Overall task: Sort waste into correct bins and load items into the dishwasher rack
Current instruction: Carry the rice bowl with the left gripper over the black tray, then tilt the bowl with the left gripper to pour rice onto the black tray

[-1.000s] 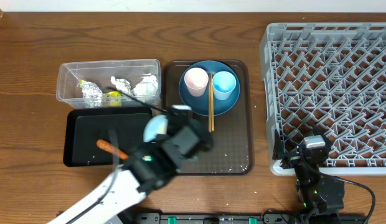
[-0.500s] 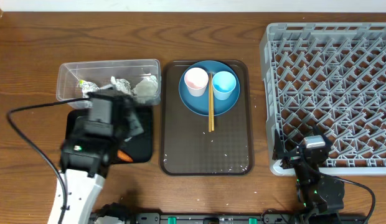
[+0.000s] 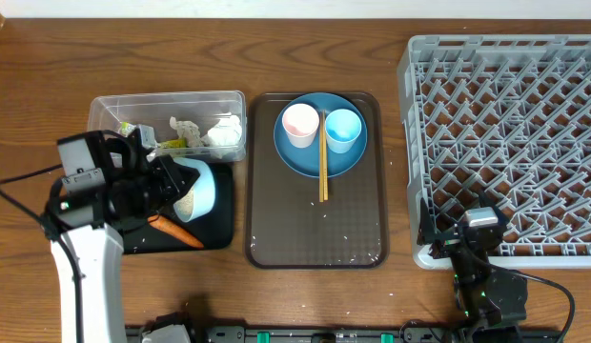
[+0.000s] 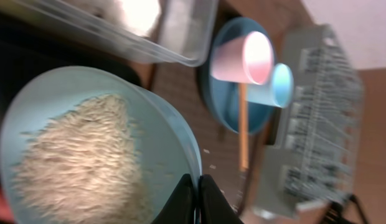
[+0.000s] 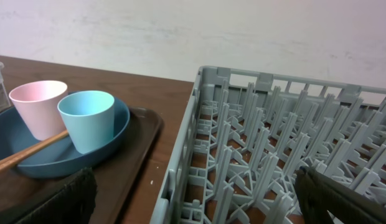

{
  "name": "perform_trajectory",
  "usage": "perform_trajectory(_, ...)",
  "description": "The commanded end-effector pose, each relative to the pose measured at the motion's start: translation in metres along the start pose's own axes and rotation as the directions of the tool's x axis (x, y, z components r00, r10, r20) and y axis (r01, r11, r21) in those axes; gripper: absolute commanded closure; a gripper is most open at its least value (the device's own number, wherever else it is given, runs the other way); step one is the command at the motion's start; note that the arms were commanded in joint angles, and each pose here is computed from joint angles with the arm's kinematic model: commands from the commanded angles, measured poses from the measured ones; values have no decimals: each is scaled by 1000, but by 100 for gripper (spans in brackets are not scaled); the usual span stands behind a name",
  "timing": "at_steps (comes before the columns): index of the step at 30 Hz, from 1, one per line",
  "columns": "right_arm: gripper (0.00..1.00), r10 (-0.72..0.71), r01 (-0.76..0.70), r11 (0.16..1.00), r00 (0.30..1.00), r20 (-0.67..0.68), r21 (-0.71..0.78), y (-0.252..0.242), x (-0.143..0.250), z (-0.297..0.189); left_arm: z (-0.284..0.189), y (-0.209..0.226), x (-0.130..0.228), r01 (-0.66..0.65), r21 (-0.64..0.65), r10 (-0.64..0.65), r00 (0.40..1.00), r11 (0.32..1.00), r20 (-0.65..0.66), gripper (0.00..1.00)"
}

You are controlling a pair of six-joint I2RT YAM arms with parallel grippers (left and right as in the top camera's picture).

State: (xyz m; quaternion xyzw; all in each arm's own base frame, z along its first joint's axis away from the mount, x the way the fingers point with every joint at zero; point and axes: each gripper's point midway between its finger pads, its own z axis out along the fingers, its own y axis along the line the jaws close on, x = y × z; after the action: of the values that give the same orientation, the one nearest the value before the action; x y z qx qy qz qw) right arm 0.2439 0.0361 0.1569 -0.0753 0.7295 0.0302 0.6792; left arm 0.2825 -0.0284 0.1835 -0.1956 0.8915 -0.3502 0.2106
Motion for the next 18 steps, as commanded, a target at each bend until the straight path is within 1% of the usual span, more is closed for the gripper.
perform_trajectory(1, 1, 9, -9, 1000, 1000, 0, -11, 2, 1, 0, 2, -16, 3, -10, 195, 22, 998, 981, -59, 94)
perform_trajectory(9, 1, 9, -9, 1000, 1000, 0, -11, 2, 1, 0, -3, -1, -9, 69, 377, -47, 997, 924, -67, 94)
perform_trajectory(15, 1, 9, -9, 1000, 1000, 0, -11, 2, 1, 0, -2, 27, -7, 134, 388, -122, 991, 912, -55, 94)
perform_trajectory(18, 1, 9, -9, 1000, 1000, 0, -11, 3, 1, 0, -4, 27, -8, 134, 439, -128, 991, 889, -44, 94)
